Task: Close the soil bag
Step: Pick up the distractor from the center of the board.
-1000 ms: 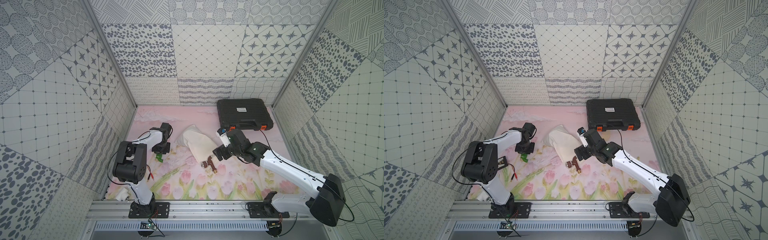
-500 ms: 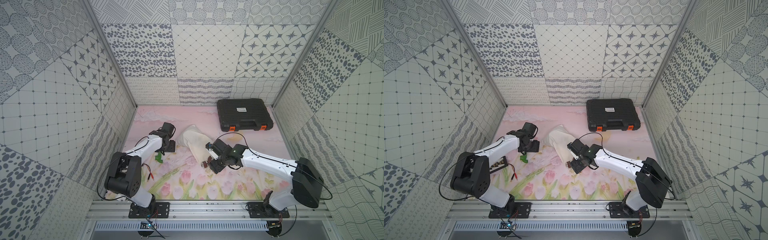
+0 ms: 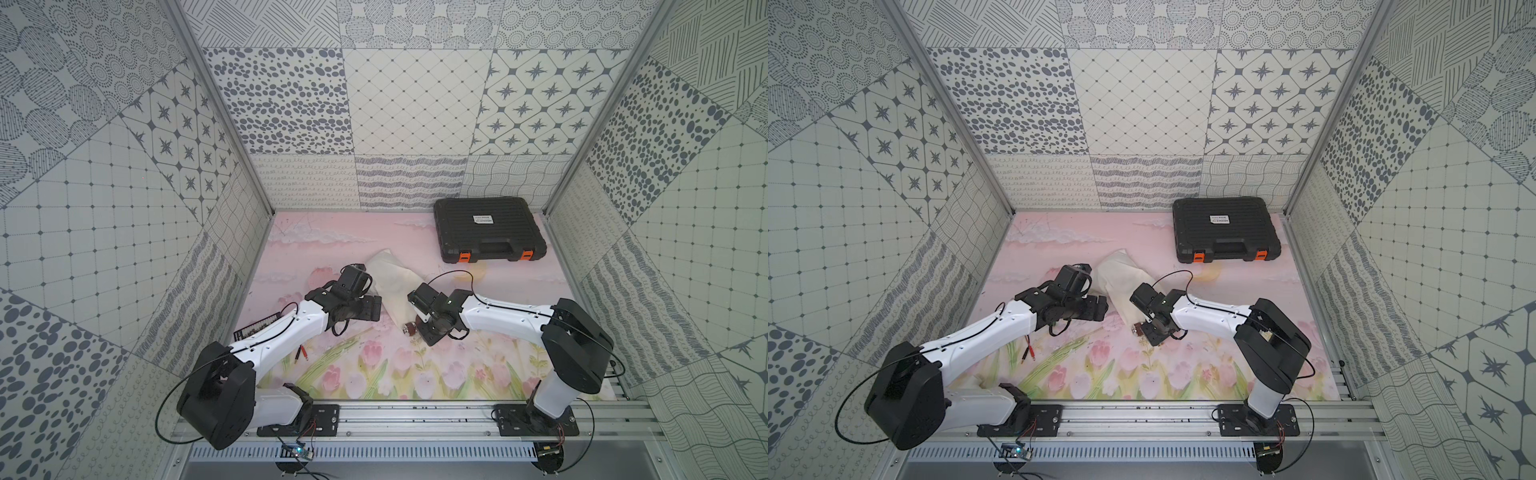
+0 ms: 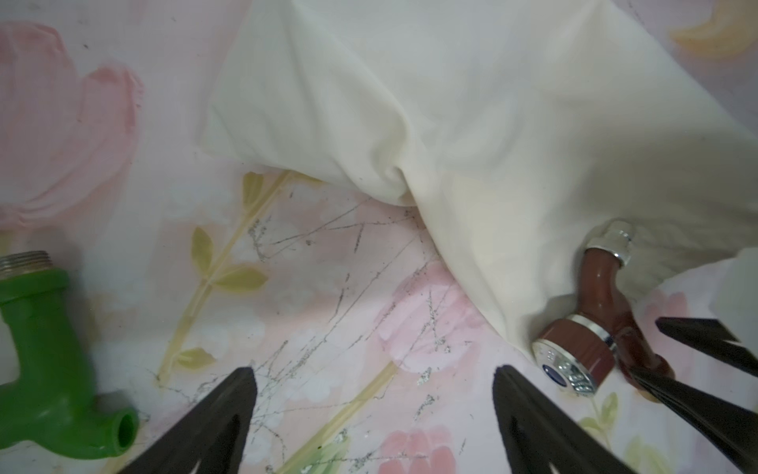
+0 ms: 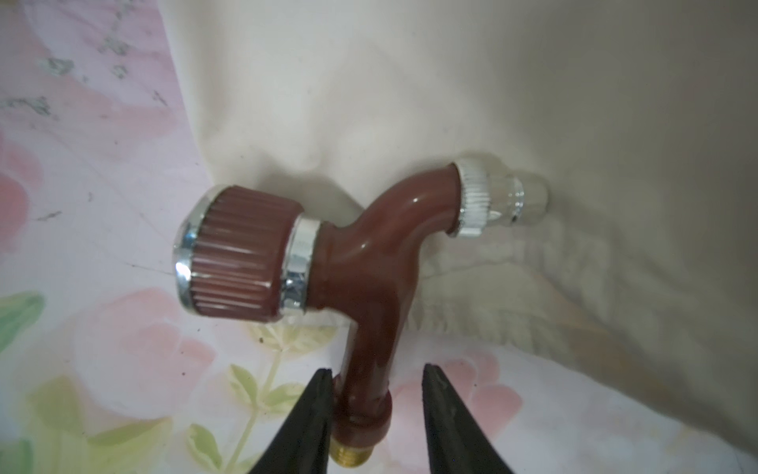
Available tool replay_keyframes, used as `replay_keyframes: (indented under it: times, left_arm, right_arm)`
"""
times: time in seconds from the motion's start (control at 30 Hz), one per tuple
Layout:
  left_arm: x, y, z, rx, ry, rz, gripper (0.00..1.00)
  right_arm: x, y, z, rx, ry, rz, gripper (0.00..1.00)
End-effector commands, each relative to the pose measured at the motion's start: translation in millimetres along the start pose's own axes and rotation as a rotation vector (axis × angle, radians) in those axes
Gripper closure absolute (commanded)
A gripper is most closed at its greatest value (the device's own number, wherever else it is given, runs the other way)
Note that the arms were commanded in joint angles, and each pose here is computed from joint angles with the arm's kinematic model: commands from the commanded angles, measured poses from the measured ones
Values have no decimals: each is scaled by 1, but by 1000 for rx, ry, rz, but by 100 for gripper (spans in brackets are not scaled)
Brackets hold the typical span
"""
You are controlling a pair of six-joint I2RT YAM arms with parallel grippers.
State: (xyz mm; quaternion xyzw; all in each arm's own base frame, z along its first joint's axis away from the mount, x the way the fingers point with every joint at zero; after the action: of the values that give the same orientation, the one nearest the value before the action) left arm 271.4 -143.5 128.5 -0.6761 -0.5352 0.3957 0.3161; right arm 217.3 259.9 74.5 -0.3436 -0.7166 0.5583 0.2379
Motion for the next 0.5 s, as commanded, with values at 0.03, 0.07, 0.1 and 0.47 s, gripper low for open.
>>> replay_keyframes:
  times: [0.03, 0.07, 0.1, 0.47]
  left_arm:
    - [-27, 9, -1, -16, -80, 174, 3]
    - [-28, 10, 0, -13, -79, 175, 3]
    - [-28, 12, 1, -10, -78, 176, 3]
    - [-26, 9, 0, -31, -78, 166, 2]
  right_arm:
    - [2, 10, -14, -33, 20, 18, 63]
    - [3, 11, -14, -32, 21, 18, 63]
    - [3, 12, -14, -34, 21, 18, 63]
    - [-4, -40, -20, -153, 59, 14, 87]
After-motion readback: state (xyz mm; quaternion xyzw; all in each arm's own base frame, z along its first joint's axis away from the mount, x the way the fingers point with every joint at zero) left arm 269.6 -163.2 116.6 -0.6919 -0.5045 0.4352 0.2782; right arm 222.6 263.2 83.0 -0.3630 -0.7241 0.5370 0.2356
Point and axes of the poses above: each gripper's point midway between its finger pads, its own y axis out along the fingers, its own x axis along the line the jaws close on, z = x × y, the point moved 4 cm from there along -y, back along the fingers, and after that the axes turned 3 degrees about -y, right-handed, at the moved point
